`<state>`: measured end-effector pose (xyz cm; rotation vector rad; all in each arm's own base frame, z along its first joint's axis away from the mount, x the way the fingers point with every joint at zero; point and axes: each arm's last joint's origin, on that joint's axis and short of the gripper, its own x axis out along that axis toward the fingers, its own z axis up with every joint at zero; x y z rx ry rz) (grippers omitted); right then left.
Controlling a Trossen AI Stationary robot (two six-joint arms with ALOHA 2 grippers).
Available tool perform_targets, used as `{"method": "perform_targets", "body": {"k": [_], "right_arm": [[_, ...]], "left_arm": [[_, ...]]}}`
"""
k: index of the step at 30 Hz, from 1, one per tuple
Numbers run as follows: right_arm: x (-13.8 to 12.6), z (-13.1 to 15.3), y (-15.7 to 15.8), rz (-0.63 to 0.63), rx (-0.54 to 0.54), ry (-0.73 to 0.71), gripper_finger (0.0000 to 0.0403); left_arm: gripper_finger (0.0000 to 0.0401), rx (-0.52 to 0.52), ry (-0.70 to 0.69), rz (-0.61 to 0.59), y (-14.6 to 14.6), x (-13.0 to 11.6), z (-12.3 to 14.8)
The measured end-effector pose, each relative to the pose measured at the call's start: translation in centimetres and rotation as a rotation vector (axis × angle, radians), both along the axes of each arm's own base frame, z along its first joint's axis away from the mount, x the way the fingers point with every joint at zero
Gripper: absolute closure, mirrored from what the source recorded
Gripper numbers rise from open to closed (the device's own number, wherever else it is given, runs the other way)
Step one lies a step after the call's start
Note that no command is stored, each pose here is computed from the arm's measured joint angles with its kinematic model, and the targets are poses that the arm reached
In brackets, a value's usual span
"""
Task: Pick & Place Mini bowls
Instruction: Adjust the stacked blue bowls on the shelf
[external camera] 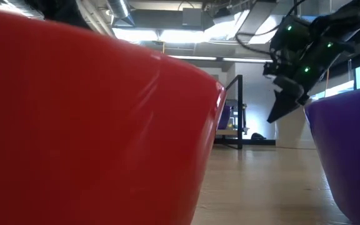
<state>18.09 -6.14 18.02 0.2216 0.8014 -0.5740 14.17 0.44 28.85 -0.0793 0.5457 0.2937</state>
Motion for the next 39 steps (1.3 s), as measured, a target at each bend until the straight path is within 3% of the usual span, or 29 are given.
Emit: {"method": "perform_targets", "body": {"k": [6,17,23,39], "right_arm": [[0.0,1.4,1.3,0.056,-0.046,-0.087,0.0399],[0.0,1.6,1.8,0.073,-0.063,-0.099,0.0399],[0.0,1.6,1.8,0.074,-0.063,-0.099,0.0399],[0.1,1.7,1.8,0.076,-0.067,-0.104,0.0399]], "left_arm": [[0.0384,0.055,0.004,0.046,-0.6,2.4,-3.8],[0.0384,0.197,0.174,0.174,-1.6,8.0,-9.2],[0.0384,0.247,0.245,0.229,-1.8,10.1,-10.5],[0.0384,0.286,0.371,0.336,-0.6,10.1,-11.3]]}}
